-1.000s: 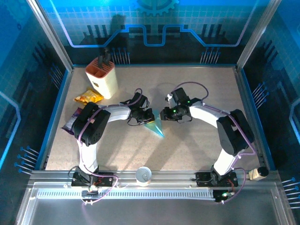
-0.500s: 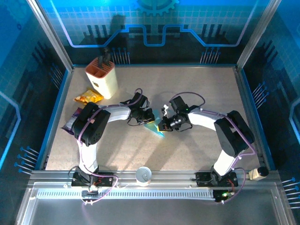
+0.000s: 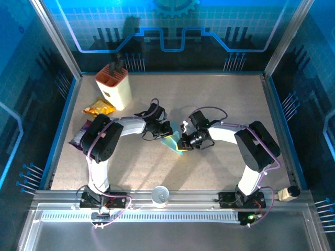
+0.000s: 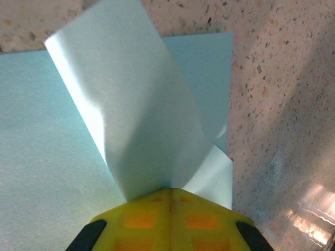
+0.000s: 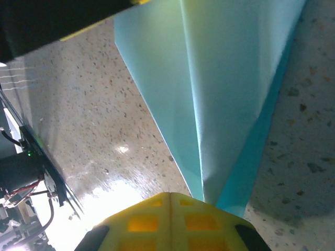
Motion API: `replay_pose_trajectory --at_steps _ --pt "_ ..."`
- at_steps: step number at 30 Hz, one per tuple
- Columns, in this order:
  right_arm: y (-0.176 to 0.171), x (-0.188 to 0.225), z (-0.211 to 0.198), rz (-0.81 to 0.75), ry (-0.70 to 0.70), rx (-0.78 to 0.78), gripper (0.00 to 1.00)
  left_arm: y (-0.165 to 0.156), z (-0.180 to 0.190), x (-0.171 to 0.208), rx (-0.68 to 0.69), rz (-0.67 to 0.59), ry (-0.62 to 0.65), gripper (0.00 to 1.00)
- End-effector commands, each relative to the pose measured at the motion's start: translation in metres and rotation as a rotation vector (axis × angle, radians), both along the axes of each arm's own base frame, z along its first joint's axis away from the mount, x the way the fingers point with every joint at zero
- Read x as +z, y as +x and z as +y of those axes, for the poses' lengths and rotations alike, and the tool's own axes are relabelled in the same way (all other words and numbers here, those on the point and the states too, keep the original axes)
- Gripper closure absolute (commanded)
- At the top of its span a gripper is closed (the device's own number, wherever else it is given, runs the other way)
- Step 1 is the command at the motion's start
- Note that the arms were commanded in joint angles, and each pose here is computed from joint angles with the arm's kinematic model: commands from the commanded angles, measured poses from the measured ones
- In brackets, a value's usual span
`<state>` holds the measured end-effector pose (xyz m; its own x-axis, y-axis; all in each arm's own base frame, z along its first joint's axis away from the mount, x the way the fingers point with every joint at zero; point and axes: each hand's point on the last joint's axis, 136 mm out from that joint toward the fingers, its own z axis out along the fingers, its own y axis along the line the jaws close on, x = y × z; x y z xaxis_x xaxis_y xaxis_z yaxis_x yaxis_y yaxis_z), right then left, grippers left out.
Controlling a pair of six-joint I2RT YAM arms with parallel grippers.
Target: Fold a paper plane with a square sheet of paper (fold left side to right side)
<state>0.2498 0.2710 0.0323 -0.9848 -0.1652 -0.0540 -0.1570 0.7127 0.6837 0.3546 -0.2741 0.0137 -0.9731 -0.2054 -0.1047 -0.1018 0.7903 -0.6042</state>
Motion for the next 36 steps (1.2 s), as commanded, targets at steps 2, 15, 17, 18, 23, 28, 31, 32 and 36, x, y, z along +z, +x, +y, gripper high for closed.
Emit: replay_pose_trajectory --at_steps 2,15,17,18,23,28,31,32,36 --pt "-0.012 -0.016 -0.006 0.034 -0.049 0.010 0.97 -0.023 0.021 -0.027 -0.002 0.077 0.121 0.92" --pt "-0.017 -0.020 -0.014 0.035 -0.096 0.015 0.97 -0.023 0.021 -0.029 -0.003 0.080 0.123 0.92" --pt "-0.017 -0.022 -0.014 0.038 -0.101 0.017 0.97 -0.023 0.021 -0.028 -0.003 0.079 0.123 0.92" --pt "-0.018 -0.022 -0.014 0.039 -0.102 0.016 0.97 -0.023 0.021 -0.028 -0.003 0.079 0.124 0.92" --pt "-0.019 -0.025 -0.015 0.045 -0.110 0.020 0.97 -0.023 0.021 -0.027 -0.004 0.077 0.122 0.92" --pt "-0.020 -0.029 -0.017 0.049 -0.126 0.020 0.97 -0.023 0.021 -0.027 -0.003 0.077 0.122 0.92" --pt "-0.021 -0.031 -0.016 0.055 -0.129 0.022 0.97 -0.023 0.022 -0.028 -0.002 0.079 0.124 0.92" --pt "-0.021 -0.032 -0.016 0.056 -0.131 0.022 0.97 -0.024 0.022 -0.028 -0.003 0.080 0.123 0.92" --pt "-0.021 -0.033 -0.017 0.055 -0.137 0.020 0.96 -0.024 0.022 -0.028 -0.003 0.080 0.125 0.92"
